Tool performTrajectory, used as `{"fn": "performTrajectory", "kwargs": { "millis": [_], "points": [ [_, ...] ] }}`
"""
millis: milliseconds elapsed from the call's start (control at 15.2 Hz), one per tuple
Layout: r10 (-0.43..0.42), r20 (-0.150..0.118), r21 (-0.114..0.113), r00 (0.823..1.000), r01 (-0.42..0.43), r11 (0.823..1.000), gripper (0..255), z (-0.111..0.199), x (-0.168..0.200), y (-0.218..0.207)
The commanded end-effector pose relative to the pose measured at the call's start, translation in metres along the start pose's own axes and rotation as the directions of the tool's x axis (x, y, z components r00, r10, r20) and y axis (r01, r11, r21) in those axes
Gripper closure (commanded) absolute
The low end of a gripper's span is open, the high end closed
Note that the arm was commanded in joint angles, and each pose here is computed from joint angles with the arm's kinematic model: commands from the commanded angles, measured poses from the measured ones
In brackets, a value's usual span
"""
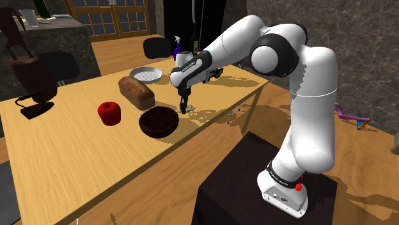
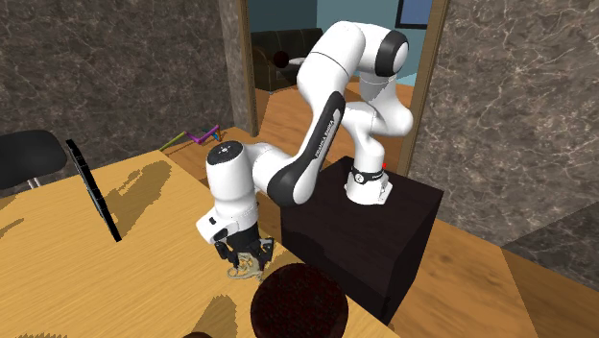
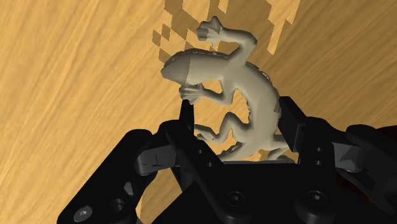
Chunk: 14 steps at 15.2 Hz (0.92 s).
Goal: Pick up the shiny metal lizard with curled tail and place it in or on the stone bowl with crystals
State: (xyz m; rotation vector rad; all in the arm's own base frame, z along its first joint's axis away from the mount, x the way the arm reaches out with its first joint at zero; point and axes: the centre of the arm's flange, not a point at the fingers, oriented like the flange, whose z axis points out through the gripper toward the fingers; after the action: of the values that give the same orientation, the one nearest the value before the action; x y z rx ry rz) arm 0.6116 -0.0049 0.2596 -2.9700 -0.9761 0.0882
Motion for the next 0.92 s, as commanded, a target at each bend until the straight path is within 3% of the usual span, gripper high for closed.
{"fn": "performTrajectory", "kwargs": {
  "millis": [0,858],
  "points": [
    [0.0,0.0,0.0,1.0,0.0,1.0,255,-0.011,-0.001,0.0],
    [0.0,0.0,0.0,1.0,0.0,1.0,255,-0.079,-0.005,-0.002]
  ]
}}
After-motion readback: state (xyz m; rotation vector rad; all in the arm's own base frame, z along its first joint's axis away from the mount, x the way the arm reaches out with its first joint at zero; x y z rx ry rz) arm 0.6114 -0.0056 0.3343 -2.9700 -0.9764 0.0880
